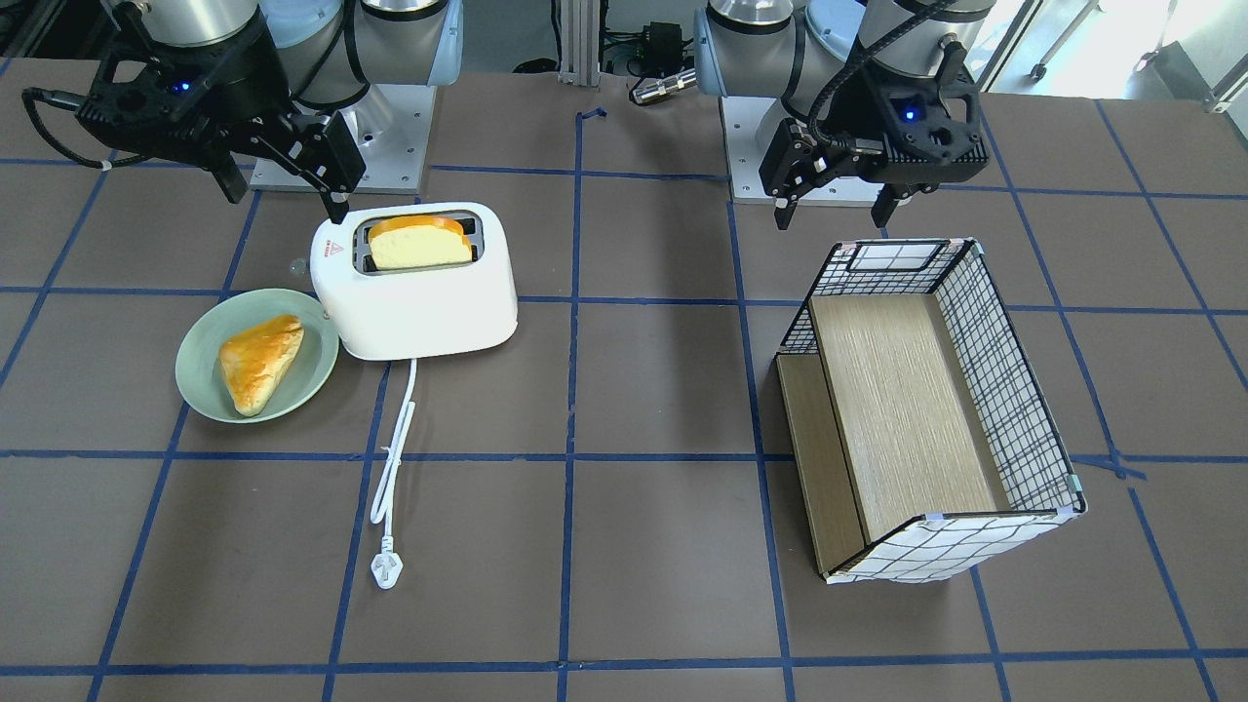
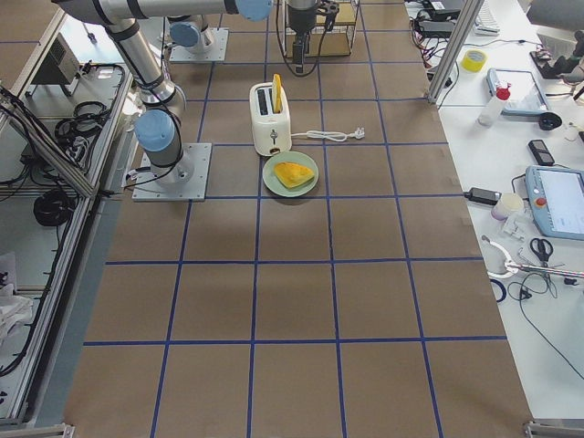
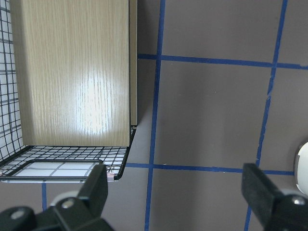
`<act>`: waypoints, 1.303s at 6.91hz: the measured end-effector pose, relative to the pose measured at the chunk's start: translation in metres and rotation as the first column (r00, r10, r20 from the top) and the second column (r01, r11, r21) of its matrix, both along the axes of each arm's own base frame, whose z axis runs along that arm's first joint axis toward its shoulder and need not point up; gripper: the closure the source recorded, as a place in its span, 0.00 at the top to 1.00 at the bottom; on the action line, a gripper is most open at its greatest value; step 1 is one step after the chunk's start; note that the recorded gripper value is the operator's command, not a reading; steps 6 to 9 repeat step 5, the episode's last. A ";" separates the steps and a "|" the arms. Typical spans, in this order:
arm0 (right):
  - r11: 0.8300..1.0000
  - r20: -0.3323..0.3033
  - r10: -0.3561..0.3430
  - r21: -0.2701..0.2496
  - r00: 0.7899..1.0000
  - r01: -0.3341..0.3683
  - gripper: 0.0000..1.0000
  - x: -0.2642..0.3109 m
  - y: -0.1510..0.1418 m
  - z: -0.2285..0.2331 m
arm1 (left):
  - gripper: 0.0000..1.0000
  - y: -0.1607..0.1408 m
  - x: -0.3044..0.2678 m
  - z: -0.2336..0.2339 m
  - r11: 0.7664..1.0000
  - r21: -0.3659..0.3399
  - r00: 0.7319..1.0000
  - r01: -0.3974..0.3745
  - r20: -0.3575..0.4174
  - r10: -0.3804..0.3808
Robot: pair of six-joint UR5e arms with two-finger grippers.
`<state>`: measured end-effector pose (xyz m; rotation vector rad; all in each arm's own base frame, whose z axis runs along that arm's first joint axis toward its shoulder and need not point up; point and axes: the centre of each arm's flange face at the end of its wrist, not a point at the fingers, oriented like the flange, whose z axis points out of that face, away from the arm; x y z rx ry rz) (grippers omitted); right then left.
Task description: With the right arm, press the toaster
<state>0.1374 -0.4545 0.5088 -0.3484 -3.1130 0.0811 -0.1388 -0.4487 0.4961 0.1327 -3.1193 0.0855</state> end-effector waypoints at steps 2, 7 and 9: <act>1.000 -0.001 0.000 0.000 1.000 0.000 1.00 0.000 -0.001 -0.001 | 1.00 0.000 0.000 0.000 1.000 0.000 1.000 0.000 0.000 0.000; 1.000 -0.008 0.000 0.001 1.000 0.000 1.00 -0.001 -0.001 -0.001 | 1.00 0.000 0.000 0.000 1.000 0.000 1.000 0.000 0.000 0.000; 1.000 -0.008 0.000 0.001 1.000 0.000 1.00 -0.001 -0.001 -0.001 | 1.00 0.000 0.000 0.000 1.000 0.000 1.000 0.000 0.000 0.000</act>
